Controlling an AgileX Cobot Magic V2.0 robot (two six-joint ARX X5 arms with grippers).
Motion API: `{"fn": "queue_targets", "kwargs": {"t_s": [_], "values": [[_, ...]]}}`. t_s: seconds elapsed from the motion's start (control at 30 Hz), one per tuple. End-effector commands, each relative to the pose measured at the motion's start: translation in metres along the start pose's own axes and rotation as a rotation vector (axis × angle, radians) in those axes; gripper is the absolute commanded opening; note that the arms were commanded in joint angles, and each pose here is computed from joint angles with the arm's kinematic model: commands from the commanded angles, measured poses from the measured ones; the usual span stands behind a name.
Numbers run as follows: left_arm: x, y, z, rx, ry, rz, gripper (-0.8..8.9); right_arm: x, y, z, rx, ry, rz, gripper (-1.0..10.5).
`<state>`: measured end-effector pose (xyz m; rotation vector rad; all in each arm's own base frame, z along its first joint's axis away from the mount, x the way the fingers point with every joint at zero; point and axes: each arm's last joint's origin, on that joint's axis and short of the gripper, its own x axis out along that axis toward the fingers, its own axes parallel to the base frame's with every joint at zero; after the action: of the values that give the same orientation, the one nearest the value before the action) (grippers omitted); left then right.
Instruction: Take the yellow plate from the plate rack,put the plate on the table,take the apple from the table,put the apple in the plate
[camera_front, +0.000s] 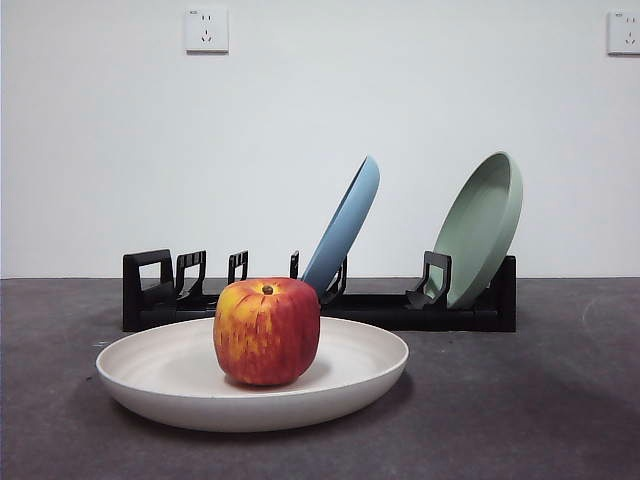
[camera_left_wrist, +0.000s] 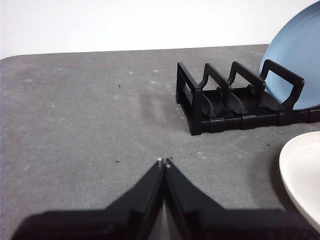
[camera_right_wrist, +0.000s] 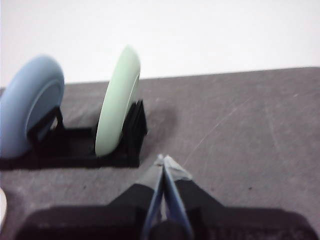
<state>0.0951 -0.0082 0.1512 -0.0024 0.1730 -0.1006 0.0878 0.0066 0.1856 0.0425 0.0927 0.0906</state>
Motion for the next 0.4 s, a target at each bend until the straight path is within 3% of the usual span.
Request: {"fn": "queue_targets", "kwargs": {"t_s": [0.03, 0.4], "values": [[0.001, 0.0, -0.004, 0.009, 0.013, -0.002, -0.02, 0.005, -0.001, -0.014, -0.009, 0.025, -0.001, 0.0], [0.001, 0.0, -0.004, 0.009, 0.012, -0.002, -0.02, 0.011, -0.002, -0.036, 0.009, 0.088, -0.003, 0.0]]}}
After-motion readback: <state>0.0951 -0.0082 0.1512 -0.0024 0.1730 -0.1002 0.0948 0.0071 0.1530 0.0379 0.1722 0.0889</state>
